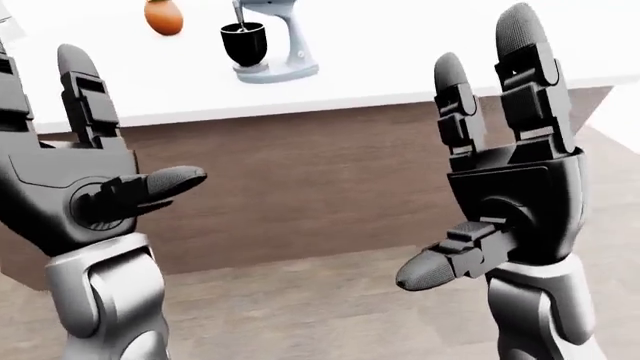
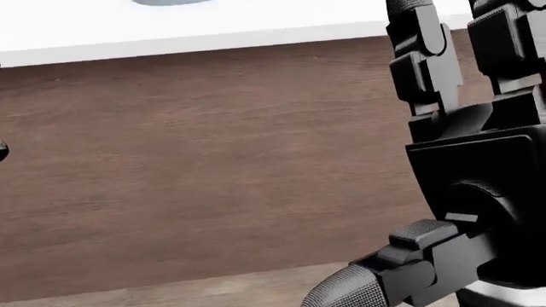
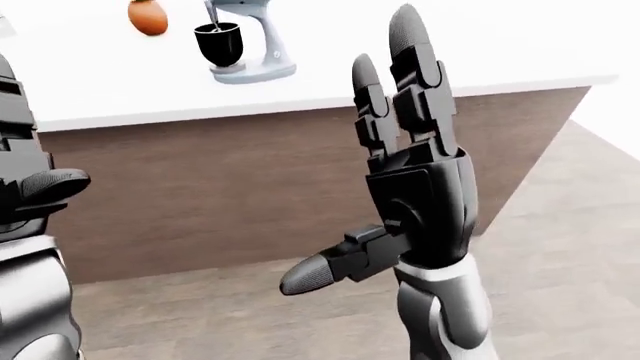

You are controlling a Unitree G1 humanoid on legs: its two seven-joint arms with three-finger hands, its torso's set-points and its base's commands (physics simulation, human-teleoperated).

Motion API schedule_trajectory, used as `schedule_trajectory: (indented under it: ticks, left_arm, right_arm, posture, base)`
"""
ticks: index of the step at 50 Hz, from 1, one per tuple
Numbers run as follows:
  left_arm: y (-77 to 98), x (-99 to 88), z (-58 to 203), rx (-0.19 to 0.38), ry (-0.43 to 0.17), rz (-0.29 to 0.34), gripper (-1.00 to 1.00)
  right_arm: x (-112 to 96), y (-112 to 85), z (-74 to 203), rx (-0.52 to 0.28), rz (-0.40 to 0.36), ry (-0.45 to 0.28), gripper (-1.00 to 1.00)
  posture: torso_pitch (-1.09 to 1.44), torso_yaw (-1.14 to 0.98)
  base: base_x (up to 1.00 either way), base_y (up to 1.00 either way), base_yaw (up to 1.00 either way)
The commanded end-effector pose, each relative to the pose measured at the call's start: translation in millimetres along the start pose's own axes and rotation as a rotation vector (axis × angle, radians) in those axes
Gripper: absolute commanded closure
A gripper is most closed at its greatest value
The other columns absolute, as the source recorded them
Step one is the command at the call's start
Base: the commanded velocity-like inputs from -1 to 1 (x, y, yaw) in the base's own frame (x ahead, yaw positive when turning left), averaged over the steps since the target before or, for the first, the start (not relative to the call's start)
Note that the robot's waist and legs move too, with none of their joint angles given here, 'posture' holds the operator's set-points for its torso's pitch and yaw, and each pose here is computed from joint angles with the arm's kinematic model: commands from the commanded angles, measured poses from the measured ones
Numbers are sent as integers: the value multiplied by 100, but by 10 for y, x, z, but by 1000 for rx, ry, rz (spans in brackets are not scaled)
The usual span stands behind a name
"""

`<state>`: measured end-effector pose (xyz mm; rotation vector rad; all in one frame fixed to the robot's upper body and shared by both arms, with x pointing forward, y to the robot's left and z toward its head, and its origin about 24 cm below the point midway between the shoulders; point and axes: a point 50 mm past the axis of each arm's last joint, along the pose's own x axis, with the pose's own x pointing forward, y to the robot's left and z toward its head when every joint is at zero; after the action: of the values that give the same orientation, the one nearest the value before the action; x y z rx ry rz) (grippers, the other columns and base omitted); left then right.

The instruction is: Open the stand mixer head.

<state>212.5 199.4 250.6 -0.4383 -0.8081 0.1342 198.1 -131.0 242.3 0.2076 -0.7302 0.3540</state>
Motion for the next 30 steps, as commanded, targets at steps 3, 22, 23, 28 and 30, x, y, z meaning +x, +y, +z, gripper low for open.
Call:
schedule_trajectory:
  ticks: [3, 22, 23, 28, 30]
  left_arm:
    - [-77, 16, 102, -19, -56, -48, -99]
    - [-52, 39, 68, -21, -55, -41, -99]
    - [-49, 39, 66, -22, -54, -39, -100]
    - [-44, 40, 65, -26, -55, -39, -99]
    - [-44, 41, 69, -26, -56, -38, -99]
  right_arm:
    - [7, 20, 142, -1, 14, -84, -100]
    - [20, 48, 98, 5, 39, -58, -100]
    - [19, 51, 97, 0, 42, -58, -100]
    - [20, 55, 78, -18, 37, -49, -100]
    - [20, 60, 83, -4, 42, -47, -100]
  posture:
    - [0, 0]
    - [0, 0]
    - [0, 0]
    - [0, 0]
    - [0, 0]
  base:
    - [89, 0, 0]
    - [39, 0, 0]
    - [100, 0, 0]
    - [19, 0, 0]
    - [0, 0, 0]
